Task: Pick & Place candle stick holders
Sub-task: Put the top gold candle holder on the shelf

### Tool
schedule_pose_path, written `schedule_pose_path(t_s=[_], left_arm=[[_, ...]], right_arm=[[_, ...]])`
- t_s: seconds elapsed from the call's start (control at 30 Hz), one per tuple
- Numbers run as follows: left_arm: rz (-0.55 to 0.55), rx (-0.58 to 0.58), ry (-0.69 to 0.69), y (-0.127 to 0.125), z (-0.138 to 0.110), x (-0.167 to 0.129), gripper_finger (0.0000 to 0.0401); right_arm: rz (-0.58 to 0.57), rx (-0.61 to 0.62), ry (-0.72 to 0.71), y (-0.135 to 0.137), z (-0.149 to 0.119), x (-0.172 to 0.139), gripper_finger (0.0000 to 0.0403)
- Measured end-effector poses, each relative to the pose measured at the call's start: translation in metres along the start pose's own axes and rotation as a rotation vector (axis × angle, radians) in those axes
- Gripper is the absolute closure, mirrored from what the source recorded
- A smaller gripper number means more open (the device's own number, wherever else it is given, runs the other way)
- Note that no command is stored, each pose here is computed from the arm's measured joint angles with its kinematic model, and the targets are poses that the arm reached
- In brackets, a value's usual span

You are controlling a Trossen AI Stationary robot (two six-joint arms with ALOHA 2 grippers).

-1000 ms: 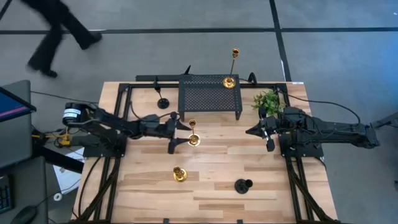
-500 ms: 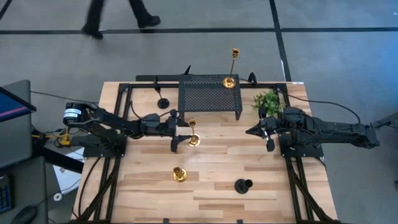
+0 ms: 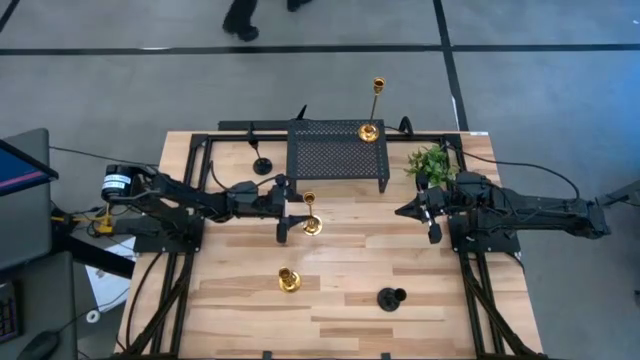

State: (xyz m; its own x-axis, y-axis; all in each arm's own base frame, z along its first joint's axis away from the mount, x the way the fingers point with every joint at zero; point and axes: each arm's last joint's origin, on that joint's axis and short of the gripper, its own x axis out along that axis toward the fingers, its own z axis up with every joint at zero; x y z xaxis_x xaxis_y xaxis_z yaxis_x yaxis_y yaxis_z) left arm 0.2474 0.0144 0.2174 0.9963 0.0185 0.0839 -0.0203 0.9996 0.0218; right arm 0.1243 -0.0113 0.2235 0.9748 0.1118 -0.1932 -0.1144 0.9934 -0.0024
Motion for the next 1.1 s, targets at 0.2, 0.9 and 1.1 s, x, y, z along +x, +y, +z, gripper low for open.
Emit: schedule_pose_path(t_s=[0.2,0.9,1.1], left_arm=[[0.0,-0.028,0.001,0.0,-0.0001,0.0,0.0189],[-0.001,-0.034,0.001,-0.0002,-0.0001,0.0,0.0251],[-0.001,-0.034,0.001,-0.0001,-0.0001,0.0,0.0269]], right_arm=[[0.0,0.0,0.0,0.0,0.0,0.0,0.0403],[0.0,0.003,0.0,0.0,0.0,0.0,0.0403],[0.0,0.003,0.0,0.0,0.0,0.0,0.0403]])
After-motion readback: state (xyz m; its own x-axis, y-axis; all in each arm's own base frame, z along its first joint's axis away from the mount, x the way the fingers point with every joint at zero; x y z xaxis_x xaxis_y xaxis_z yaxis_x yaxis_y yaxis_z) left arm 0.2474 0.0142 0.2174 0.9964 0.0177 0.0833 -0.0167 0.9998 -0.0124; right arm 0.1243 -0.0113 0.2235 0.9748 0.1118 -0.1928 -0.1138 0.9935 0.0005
